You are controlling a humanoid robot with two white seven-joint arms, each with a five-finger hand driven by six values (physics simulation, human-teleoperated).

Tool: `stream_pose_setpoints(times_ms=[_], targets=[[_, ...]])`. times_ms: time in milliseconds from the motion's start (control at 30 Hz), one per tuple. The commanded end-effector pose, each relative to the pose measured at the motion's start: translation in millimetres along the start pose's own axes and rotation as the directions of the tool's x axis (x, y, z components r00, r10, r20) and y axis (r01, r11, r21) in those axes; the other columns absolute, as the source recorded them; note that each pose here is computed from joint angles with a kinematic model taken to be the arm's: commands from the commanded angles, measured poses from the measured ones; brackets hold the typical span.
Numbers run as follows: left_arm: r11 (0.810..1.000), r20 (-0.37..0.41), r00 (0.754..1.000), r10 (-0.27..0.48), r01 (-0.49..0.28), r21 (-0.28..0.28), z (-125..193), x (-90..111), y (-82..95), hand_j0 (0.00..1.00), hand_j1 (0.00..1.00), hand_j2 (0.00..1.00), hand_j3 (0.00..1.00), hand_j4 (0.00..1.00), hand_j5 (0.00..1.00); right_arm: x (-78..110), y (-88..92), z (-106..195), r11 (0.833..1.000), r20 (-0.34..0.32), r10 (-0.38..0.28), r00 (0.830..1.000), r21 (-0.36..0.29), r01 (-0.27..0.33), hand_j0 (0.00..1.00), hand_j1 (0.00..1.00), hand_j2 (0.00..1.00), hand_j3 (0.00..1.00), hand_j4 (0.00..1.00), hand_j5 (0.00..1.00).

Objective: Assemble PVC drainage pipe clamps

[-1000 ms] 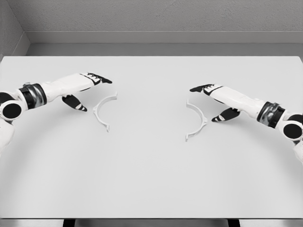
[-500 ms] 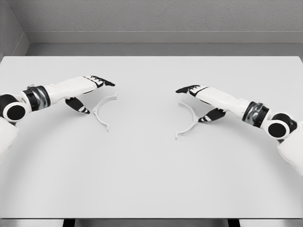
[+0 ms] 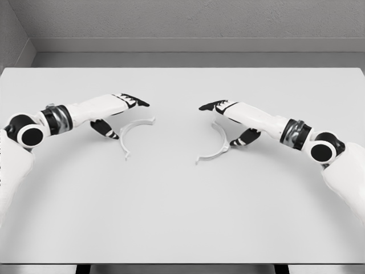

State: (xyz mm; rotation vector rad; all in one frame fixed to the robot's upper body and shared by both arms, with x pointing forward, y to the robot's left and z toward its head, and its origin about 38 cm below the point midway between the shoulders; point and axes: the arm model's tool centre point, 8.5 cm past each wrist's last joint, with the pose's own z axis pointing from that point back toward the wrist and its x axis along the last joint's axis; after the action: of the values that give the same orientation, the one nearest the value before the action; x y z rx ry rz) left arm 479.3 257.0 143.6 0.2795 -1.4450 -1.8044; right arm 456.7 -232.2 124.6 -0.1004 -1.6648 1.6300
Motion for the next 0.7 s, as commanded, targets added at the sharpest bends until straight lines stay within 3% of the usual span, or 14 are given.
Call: stream_pose_setpoints(times_ms=[0,533,667], targets=[[1.0,0.019,1.0,0.007,-0.007,0.0,-6.9,6.2,-1.7,1.0,1.0,1.0,1.0,1.0,1.0,0.3,-1.0,-0.6,1.0,0.002,-0.005,1.0,-0.005,0.005,1.0,1.0,1.0,1.0,1.0,1.0],[1.0,0.05,0.999,-0.002,0.004,-0.031,-16.4,17.6,-11.4,1.0,1.0,1.0,1.0,1.0,1.0,14.1,-1.5,-24.3,1.0,0.042,0.02,0.999,0.012,-0.02,1.0,1.0,1.0,1.0,1.0,1.0],[1.0,0.073,0.997,-0.003,0.004,-0.022,-22.1,26.1,-11.6,1.0,1.0,1.0,1.0,1.0,1.0,4.5,-8.6,-24.3,1.0,0.014,0.019,1.0,0.01,-0.02,1.0,1.0,1.0,1.0,1.0,1.0]])
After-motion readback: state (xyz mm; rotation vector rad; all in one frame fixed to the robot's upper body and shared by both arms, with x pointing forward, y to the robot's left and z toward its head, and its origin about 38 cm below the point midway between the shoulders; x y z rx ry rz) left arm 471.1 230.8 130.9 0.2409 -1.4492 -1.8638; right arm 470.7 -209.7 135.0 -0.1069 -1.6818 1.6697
